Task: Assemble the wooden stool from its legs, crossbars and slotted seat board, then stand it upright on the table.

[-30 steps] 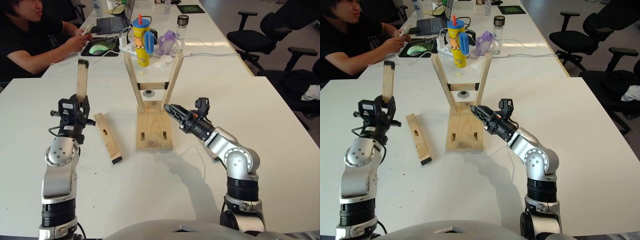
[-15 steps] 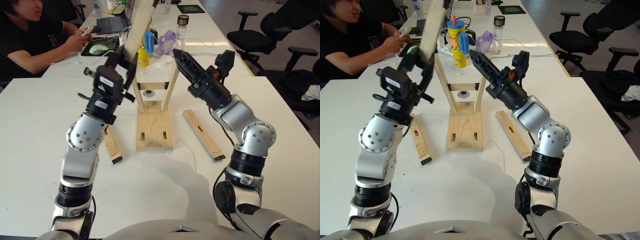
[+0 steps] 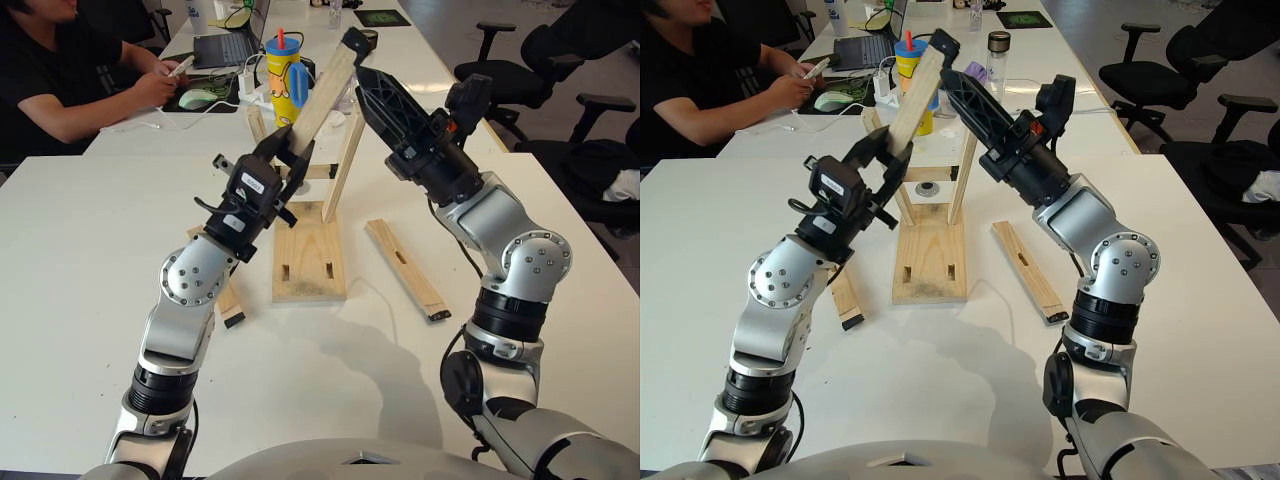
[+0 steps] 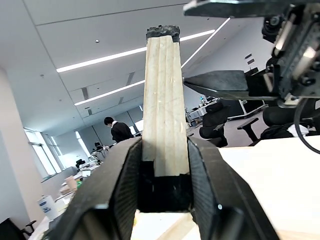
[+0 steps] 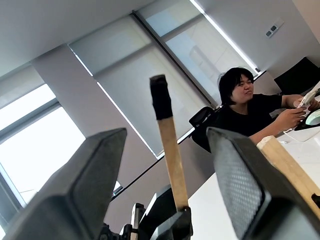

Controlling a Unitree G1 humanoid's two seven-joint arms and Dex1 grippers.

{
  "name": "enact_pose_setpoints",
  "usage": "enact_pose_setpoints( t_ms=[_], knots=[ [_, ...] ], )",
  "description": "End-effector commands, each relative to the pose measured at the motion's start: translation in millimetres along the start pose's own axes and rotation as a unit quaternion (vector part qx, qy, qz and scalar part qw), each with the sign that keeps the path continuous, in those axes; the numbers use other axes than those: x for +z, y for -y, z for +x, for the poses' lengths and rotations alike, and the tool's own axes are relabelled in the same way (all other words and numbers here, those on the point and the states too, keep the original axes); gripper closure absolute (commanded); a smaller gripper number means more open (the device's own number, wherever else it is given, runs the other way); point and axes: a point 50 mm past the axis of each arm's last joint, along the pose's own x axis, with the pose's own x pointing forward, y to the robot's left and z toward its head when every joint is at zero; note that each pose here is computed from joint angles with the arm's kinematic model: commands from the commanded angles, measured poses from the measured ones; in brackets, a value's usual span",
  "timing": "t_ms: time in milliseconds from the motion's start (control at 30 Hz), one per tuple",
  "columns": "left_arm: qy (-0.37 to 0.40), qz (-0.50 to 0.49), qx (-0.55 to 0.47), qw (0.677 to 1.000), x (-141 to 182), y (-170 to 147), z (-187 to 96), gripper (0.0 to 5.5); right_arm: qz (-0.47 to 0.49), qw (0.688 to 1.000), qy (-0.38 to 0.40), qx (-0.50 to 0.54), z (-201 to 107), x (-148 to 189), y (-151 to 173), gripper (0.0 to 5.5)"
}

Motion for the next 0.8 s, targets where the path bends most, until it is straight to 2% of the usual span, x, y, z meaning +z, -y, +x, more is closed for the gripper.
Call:
enact_pose_setpoints(
  t_ms=[33,133,633,733,800],
  knots=[
    [-0.016,-0.002,-0.026,1.0,-7.2,5.0,-1.9,4.17,-0.012,1.0,0.002,-0.007,4.9,5.3,-0.1,2.51],
    [-0.022,-0.001,-0.037,0.999,-10.1,7.0,-3.6,4.17,-0.01,1.0,0.007,-0.009,5.9,6.8,0.7,2.51],
    [-0.03,-0.011,-0.055,0.998,-13.0,10.2,-7.2,4.17,-0.005,1.0,-0.002,-0.014,4.1,1.6,2.4,4.65],
    [-0.031,-0.01,-0.056,0.998,-13.4,10.5,-7.6,4.17,-0.006,1.0,-0.007,-0.018,2.9,0.2,3.7,4.97],
    [-0.033,-0.006,-0.058,0.998,-13.4,10.4,-7.6,4.17,-0.007,1.0,-0.013,-0.021,2.2,-1.1,4.7,4.98]
  ],
)
